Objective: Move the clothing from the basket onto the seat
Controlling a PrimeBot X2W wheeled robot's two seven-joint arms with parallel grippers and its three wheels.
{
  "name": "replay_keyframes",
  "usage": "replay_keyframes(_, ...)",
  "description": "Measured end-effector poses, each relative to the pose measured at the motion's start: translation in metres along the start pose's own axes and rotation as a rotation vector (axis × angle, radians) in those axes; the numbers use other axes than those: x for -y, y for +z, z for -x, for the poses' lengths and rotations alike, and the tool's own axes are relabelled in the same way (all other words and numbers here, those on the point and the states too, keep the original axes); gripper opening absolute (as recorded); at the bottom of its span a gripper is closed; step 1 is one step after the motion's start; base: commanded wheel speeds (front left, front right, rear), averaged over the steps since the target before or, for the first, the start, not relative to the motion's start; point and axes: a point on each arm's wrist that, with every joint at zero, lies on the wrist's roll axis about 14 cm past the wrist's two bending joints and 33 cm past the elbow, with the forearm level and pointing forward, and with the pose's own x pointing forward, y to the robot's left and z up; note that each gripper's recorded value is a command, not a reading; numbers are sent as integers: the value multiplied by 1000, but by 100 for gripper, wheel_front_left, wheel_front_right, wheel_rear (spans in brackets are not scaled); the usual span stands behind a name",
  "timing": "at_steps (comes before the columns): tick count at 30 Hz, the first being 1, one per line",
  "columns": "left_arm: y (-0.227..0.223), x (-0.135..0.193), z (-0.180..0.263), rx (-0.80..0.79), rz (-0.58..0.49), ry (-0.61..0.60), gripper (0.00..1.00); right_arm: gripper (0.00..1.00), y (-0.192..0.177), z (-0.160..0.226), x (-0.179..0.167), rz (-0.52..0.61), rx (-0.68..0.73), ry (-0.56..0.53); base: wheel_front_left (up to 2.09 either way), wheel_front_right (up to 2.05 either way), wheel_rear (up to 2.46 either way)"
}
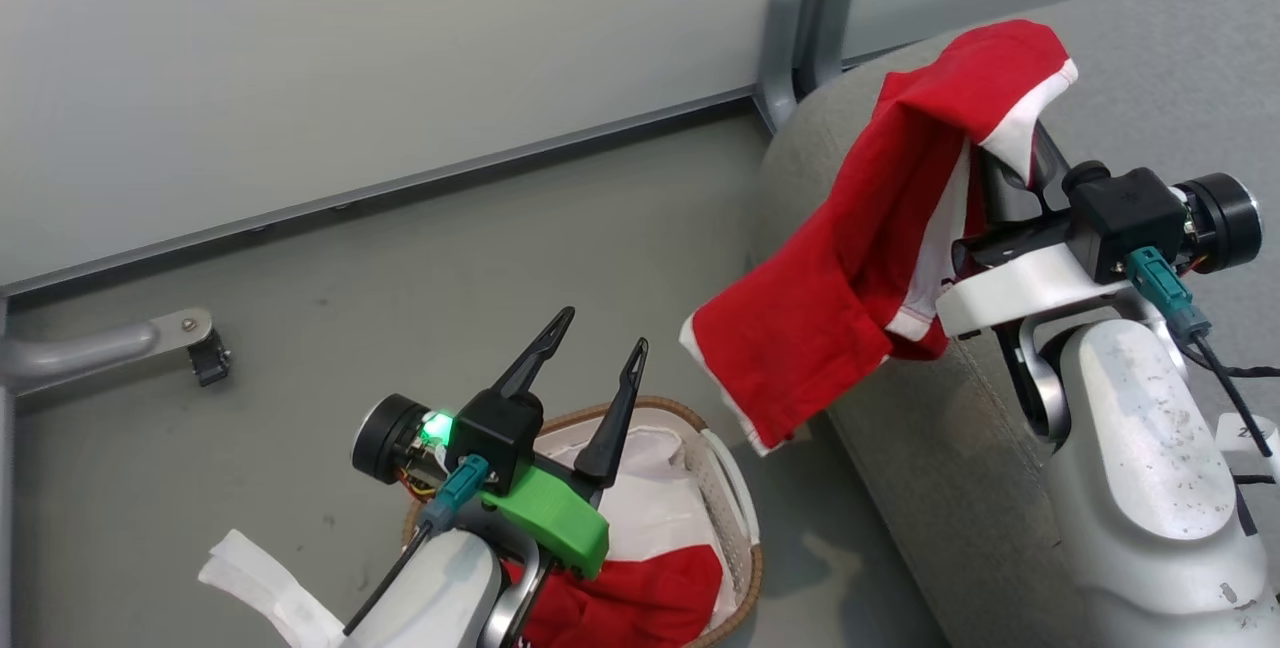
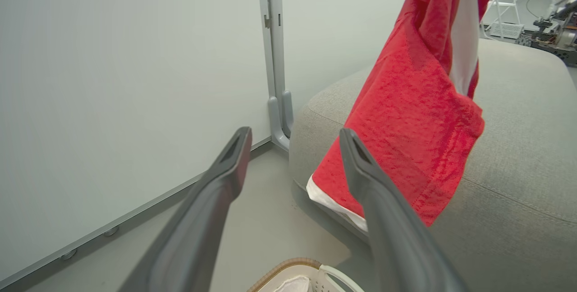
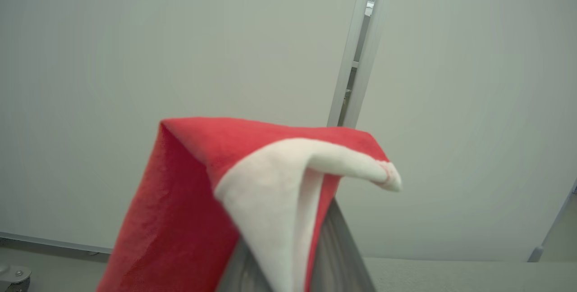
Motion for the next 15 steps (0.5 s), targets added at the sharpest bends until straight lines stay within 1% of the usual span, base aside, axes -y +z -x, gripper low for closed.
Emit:
replay_keyframes(9,-20,47,-35,-28,21,-186,100,0,-6,33,71,110,-64,-172,0,0,0)
replay_keyframes(15,-34,75,-50,-49,52,-284,100,0,-15,54,98,157,-121,-239,0,0,0)
